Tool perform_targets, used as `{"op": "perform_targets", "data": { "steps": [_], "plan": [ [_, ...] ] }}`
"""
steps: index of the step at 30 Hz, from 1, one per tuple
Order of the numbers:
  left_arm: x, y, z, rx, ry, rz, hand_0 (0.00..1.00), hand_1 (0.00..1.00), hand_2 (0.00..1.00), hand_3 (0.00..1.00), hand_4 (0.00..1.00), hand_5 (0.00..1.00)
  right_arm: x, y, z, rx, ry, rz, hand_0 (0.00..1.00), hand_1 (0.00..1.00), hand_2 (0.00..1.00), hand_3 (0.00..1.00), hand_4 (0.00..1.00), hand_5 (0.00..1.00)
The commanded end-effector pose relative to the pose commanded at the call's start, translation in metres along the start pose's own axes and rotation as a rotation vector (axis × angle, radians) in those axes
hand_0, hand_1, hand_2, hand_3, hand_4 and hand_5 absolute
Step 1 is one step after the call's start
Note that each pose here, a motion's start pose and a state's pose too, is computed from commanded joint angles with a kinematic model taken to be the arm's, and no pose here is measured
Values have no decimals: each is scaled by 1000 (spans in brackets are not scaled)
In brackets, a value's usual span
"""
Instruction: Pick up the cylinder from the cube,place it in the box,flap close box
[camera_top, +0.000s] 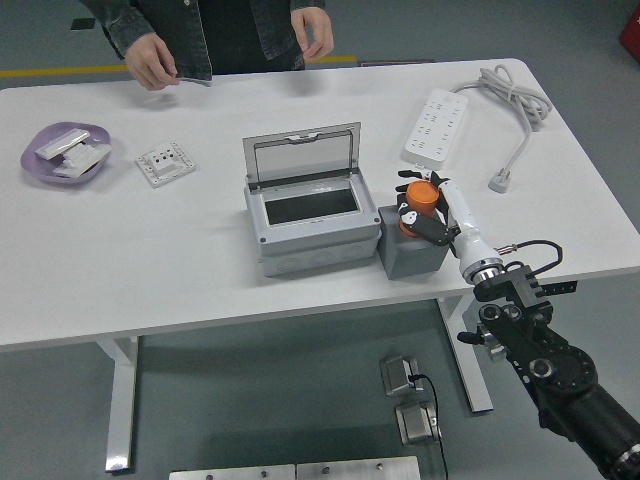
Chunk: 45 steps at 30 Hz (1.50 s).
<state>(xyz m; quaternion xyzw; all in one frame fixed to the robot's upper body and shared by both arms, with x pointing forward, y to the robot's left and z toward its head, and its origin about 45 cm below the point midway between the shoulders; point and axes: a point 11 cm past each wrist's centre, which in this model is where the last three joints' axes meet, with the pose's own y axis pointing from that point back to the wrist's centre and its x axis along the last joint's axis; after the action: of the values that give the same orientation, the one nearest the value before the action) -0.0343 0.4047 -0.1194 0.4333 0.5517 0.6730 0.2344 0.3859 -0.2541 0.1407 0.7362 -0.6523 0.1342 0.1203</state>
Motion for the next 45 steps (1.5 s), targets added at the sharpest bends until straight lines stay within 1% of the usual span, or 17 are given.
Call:
{"op": "perform_targets", "data": {
  "steps": [2, 3, 8, 9, 13, 17, 19, 20, 23, 26, 27, 30, 33, 35, 38, 42, 45],
  "plan": [
    [0, 0, 0, -1, 1, 0, 655, 646, 598, 665, 661, 189, 2, -2, -3, 10, 2, 5, 502, 437, 470, 474, 2, 2],
    [0, 0, 0, -1, 1, -1, 655, 646, 597, 665, 661, 191, 4, -3, -5, 18, 4, 8, 414, 307, 416, 419, 2, 2],
    [0, 0, 2, -6, 4, -2, 655, 646, 597, 665, 661, 191, 10, -14, -19, 57, 25, 8, 414, 307, 416, 419, 2, 2],
    [0, 0, 3, -7, 4, -1, 655, 646, 597, 665, 662, 188, 11, -16, -22, 66, 30, 6, 379, 269, 413, 410, 2, 2],
    [1, 0, 3, -6, 6, 2, 655, 646, 597, 665, 662, 188, 3, -28, -41, 109, 60, -31, 379, 269, 413, 410, 2, 2],
    [3, 0, 3, -5, 6, 5, 656, 646, 597, 665, 662, 186, -22, -41, -69, 167, 129, -114, 382, 271, 413, 412, 2, 2],
    [4, 0, 4, -6, 6, 7, 656, 646, 597, 665, 662, 186, -41, -47, -86, 202, 184, -170, 382, 271, 413, 412, 2, 2],
    [4, 0, 5, -7, 6, 8, 656, 646, 598, 667, 665, 186, -49, -49, -92, 217, 213, -195, 386, 293, 421, 413, 2, 2],
    [5, 1, 6, -10, 5, 9, 656, 646, 598, 667, 665, 186, -70, -53, -107, 248, 299, -258, 386, 293, 421, 413, 2, 2],
    [6, 1, 7, -11, 4, 11, 656, 646, 598, 667, 665, 186, -93, -55, -117, 279, 410, -326, 386, 293, 421, 413, 2, 2],
    [6, 1, 8, -12, 4, 12, 655, 646, 598, 667, 666, 187, -100, -56, -120, 289, 452, -348, 280, 285, 418, 411, 2, 2],
    [7, 1, 9, -13, 2, 14, 655, 646, 598, 667, 666, 187, -117, -58, -123, 318, 573, -399, 280, 285, 418, 411, 2, 2],
    [8, 1, 11, -16, 1, 16, 656, 646, 598, 667, 668, 189, -127, -60, -122, 342, 680, -430, 266, 280, 411, 399, 2, 2],
    [9, 1, 12, -19, -1, 18, 656, 646, 598, 667, 668, 189, -130, -62, -119, 353, 744, -441, 266, 280, 411, 399, 2, 2],
    [9, 2, 15, -23, -4, 19, 656, 646, 598, 667, 668, 189, -124, -68, -112, 363, 837, -442, 266, 280, 411, 399, 2, 2],
    [8, 2, 20, -30, -7, 19, 656, 646, 598, 668, 668, 188, -111, -75, -100, 350, 879, -425, 266, 275, 409, 394, 2, 2],
    [7, 3, 23, -36, -6, 19, 656, 646, 598, 668, 668, 187, -104, -77, -90, 332, 886, -420, 272, 274, 408, 394, 2, 2]
  ]
}}
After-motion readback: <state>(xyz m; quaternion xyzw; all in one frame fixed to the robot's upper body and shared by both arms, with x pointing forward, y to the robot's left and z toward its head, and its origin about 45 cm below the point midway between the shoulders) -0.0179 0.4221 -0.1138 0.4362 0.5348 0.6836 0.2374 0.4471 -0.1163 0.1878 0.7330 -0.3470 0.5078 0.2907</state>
